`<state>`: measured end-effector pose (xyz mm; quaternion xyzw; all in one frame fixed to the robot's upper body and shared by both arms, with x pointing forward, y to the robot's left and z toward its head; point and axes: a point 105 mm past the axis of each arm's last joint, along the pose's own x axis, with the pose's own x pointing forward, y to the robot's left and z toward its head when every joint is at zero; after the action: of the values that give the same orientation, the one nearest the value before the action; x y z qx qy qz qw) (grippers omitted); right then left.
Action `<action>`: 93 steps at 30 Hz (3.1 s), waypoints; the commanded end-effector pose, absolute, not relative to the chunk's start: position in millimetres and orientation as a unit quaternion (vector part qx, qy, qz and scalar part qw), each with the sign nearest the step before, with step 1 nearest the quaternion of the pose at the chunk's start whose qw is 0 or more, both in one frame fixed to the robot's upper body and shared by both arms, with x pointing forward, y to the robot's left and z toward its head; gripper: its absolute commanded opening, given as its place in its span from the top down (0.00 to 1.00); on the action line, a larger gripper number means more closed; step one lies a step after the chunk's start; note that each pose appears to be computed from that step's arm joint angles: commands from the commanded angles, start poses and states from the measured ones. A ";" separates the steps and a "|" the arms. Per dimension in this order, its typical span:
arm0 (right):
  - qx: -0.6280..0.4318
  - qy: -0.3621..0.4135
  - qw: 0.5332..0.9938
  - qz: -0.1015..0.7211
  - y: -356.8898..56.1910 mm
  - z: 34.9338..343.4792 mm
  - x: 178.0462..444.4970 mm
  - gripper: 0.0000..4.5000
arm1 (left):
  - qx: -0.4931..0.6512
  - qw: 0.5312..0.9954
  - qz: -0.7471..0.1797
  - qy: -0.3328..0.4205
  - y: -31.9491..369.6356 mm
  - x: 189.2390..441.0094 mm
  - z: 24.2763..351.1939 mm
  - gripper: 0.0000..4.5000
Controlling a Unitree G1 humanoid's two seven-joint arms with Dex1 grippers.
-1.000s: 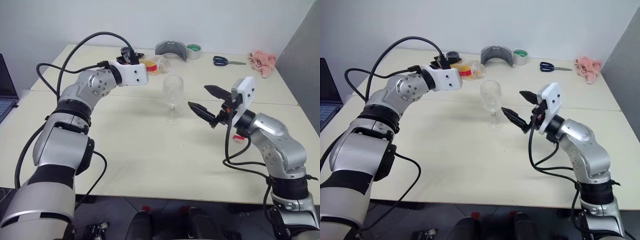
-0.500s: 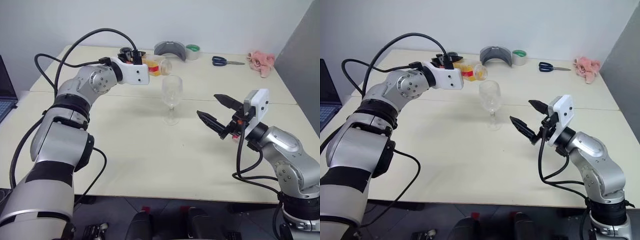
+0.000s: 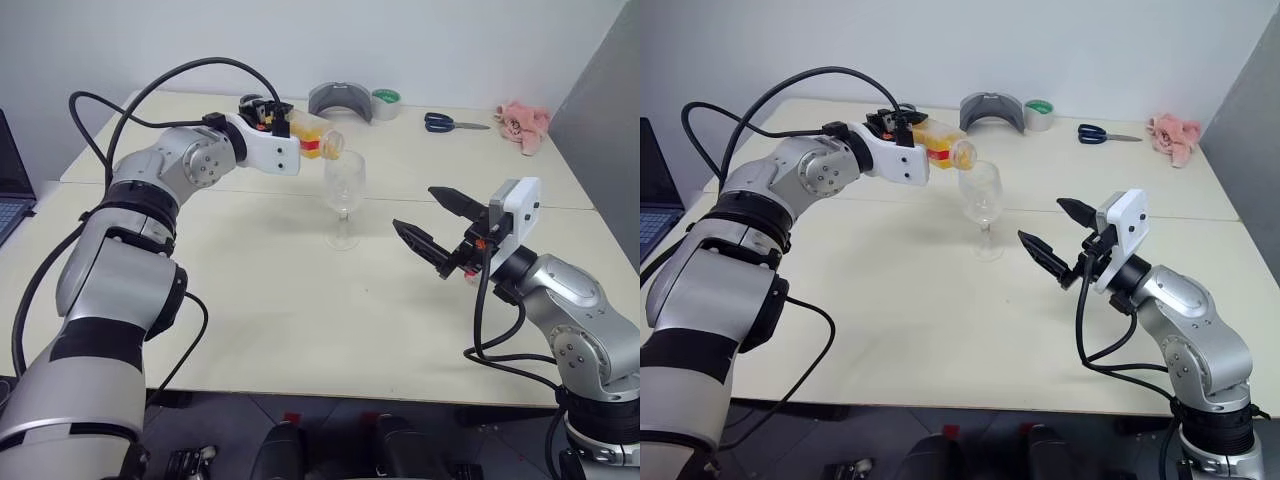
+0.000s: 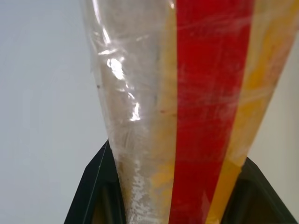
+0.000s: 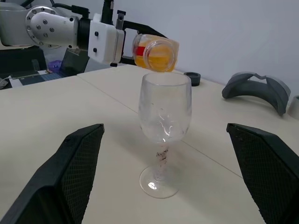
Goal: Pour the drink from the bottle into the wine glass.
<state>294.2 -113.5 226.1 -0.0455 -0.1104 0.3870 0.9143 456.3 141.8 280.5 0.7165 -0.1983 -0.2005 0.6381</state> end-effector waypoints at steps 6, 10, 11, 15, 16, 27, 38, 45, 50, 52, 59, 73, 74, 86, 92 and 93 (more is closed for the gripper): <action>-0.056 -0.126 0.912 0.386 -114.6 233.3 289.7 0.00 | 0.727 0.627 -0.159 -0.231 140.7 454.6 316.9 0.61; -0.057 -0.126 0.912 0.385 -115.5 233.0 290.5 0.00 | 0.730 0.625 -0.153 -0.230 140.5 455.5 319.6 0.61; -0.057 -0.126 0.913 0.385 -115.9 233.1 290.8 0.00 | 0.732 0.623 -0.152 -0.230 140.2 455.6 320.2 0.61; -0.057 -0.125 0.913 0.384 -116.5 233.0 291.2 0.00 | 0.738 0.616 -0.149 -0.231 139.1 455.8 322.6 0.61; -0.057 -0.125 0.913 0.384 -116.6 233.1 291.1 0.00 | 0.740 0.614 -0.147 -0.232 139.2 455.7 323.6 0.61; -0.056 -0.127 0.913 0.384 -117.5 234.2 291.9 0.00 | 0.756 0.596 -0.137 -0.235 138.8 455.8 329.7 0.61; -0.053 -0.125 0.914 0.383 -117.2 232.7 294.1 0.00 | 0.769 0.580 -0.129 -0.233 140.8 455.9 333.5 0.61; -0.054 -0.124 0.914 0.382 -117.0 232.5 294.9 0.00 | 0.776 0.574 -0.125 -0.229 142.1 456.7 333.9 0.61; -0.054 -0.123 0.915 0.382 -116.8 232.3 295.4 0.00 | 0.776 0.575 -0.124 -0.228 141.9 457.3 333.5 0.61; -0.054 -0.123 0.915 0.381 -116.7 232.1 295.4 0.00 | 0.771 0.581 -0.125 -0.229 141.1 457.4 333.4 0.61; -0.054 -0.120 0.915 0.381 -116.4 230.6 296.4 0.00 | 0.734 0.619 -0.143 -0.241 131.0 456.2 331.6 0.61; -0.065 -0.117 0.911 0.390 -114.4 228.8 295.7 0.00 | 0.570 0.754 -0.171 -0.279 117.5 449.8 350.9 0.61; -0.066 -0.117 0.911 0.391 -114.4 228.9 295.5 0.00 | 0.551 0.767 -0.169 -0.282 119.3 449.2 354.5 0.61; -0.089 -0.099 0.893 0.431 -110.7 224.1 278.3 0.00 | 0.189 0.954 -0.098 -0.212 174.2 458.5 292.0 0.61; -0.094 -0.083 0.868 0.481 -102.8 214.8 257.6 0.00 | 0.045 0.984 -0.040 -0.170 184.3 445.0 244.0 0.61; -0.093 -0.082 0.866 0.485 -102.7 214.2 256.3 0.00 | 0.035 0.985 -0.034 -0.163 185.0 443.0 238.0 0.61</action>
<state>264.9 -107.1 204.2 -0.0844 -0.0599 0.4673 0.8780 449.6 182.6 206.0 0.0533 -0.1123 -0.0493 0.9910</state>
